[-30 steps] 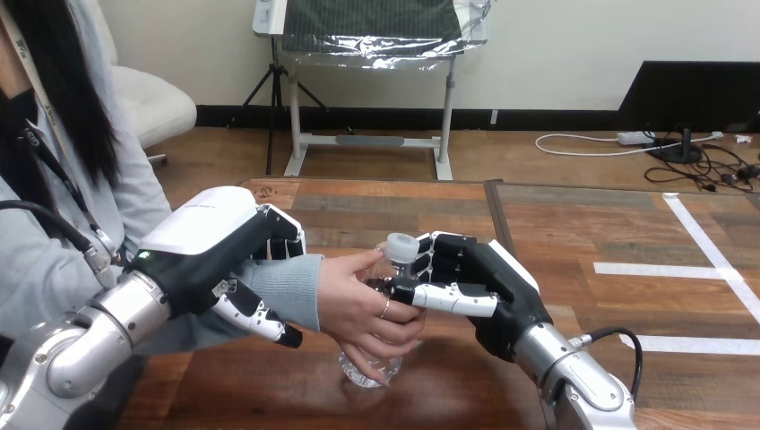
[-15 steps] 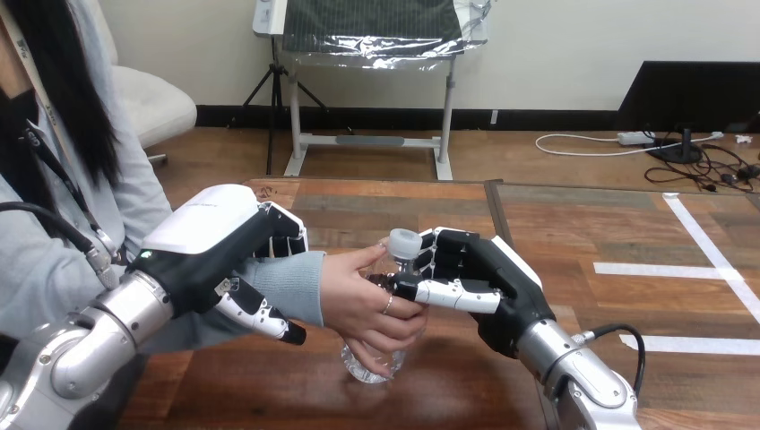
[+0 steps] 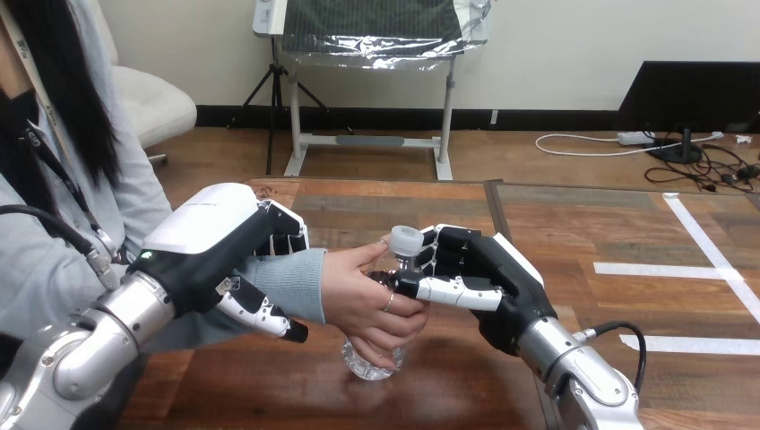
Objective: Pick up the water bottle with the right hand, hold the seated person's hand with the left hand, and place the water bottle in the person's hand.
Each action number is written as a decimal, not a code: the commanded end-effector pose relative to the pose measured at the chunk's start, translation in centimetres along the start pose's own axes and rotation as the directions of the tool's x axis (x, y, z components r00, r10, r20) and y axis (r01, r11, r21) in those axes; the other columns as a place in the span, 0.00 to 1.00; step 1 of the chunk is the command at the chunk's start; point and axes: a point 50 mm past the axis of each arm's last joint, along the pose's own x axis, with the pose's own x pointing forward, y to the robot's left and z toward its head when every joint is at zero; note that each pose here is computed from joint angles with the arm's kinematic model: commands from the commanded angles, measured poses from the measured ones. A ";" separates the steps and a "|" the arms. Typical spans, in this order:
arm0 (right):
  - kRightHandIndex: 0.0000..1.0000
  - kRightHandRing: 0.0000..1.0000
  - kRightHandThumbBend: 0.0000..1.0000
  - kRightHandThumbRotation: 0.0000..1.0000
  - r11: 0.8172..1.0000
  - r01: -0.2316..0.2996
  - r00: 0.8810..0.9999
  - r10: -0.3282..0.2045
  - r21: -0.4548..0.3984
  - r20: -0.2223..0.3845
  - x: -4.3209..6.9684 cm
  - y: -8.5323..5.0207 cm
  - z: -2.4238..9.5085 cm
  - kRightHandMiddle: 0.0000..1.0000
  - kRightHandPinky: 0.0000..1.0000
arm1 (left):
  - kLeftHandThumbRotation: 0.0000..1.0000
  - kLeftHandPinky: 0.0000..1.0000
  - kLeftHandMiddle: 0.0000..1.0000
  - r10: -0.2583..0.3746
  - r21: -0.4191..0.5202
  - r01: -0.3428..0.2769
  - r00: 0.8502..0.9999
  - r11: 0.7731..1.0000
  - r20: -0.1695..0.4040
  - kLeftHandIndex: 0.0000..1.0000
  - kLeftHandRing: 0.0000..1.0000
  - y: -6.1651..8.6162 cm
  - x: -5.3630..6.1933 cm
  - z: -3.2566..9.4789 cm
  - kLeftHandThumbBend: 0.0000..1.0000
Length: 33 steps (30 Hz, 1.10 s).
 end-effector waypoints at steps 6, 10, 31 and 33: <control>0.47 0.39 0.69 0.00 0.999 0.017 0.994 -0.012 -0.039 0.113 1.7 -0.9 3.5 0.46 0.33 | 0.00 0.22 0.34 0.103 0.014 -0.104 0.990 0.994 0.094 0.35 0.27 2.3 1.3 1.4 0.93; 0.49 0.42 0.70 0.00 0.998 0.021 0.993 -0.015 -0.052 0.119 1.7 -0.9 3.5 0.48 0.37 | 0.00 0.22 0.35 0.101 0.017 -0.103 0.991 0.995 0.089 0.36 0.28 2.3 1.3 1.4 0.93; 0.63 0.59 0.72 0.01 0.990 0.066 0.992 -0.052 -0.122 0.115 1.7 -1.2 3.8 0.63 0.53 | 0.02 0.36 0.45 0.085 0.032 -0.089 0.992 0.996 0.087 0.47 0.41 2.4 1.0 1.2 0.97; 0.65 0.61 0.72 0.03 0.987 0.073 0.992 -0.057 -0.142 0.112 1.7 -1.2 3.8 0.65 0.55 | 0.03 0.37 0.46 0.086 0.035 -0.089 0.992 0.995 0.090 0.48 0.42 2.4 1.0 1.2 0.97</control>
